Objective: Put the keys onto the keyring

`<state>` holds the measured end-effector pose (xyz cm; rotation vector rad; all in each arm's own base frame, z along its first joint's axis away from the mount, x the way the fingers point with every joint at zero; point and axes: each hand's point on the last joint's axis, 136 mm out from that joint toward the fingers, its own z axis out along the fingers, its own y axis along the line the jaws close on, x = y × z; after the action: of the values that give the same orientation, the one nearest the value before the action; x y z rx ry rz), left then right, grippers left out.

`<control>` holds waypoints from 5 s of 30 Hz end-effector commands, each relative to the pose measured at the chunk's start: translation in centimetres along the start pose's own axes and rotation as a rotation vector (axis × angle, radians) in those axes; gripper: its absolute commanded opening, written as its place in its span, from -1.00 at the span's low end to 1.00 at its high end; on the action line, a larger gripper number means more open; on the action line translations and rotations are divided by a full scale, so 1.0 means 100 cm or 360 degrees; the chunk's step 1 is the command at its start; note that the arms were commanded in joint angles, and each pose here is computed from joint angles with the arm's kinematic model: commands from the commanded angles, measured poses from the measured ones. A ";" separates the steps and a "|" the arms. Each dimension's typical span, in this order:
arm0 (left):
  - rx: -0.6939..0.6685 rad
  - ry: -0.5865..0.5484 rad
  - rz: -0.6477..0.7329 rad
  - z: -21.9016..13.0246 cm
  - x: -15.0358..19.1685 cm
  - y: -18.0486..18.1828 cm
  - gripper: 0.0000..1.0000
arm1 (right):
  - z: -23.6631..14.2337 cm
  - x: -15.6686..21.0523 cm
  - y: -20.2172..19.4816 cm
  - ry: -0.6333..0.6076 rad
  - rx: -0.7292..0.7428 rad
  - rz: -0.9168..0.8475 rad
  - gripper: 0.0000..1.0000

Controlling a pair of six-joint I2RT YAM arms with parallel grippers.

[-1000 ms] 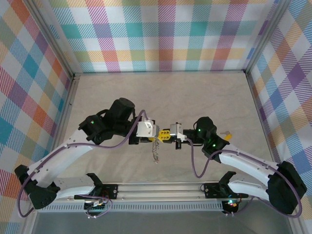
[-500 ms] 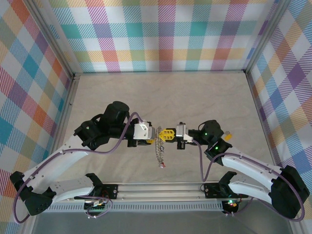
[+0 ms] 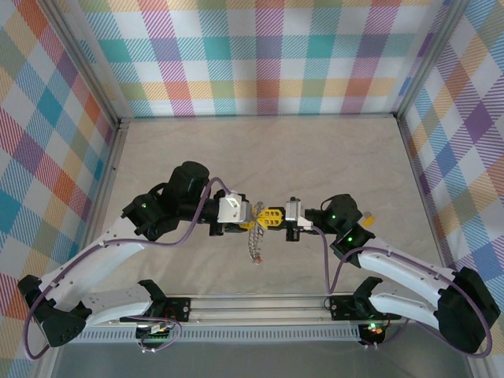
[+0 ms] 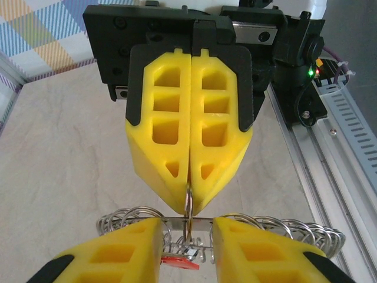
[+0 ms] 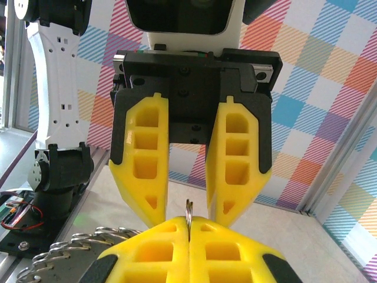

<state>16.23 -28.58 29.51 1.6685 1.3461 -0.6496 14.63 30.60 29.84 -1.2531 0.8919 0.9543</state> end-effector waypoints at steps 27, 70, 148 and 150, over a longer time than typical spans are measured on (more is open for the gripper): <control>0.0026 -0.0070 -0.0007 0.001 -0.005 0.002 -0.62 | -0.003 -0.022 0.002 -0.0191 0.0004 -0.0066 -1.00; -0.0041 -0.0071 -0.0019 -0.002 -0.008 0.014 -0.72 | 0.001 -0.002 -0.004 0.0010 0.0031 -0.0084 -1.00; 0.0050 -0.0177 -0.0008 0.003 -0.019 0.010 -0.57 | 0.002 0.008 -0.006 0.0051 0.0049 -0.0070 -1.00; 0.0048 -0.0171 -0.0008 0.003 -0.018 0.010 -0.57 | 0.002 0.008 -0.006 0.0052 0.0051 -0.0070 -1.00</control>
<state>17.25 -29.08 29.19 1.6303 1.3648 -0.7170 15.58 30.56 29.40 -1.2479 0.9214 0.8926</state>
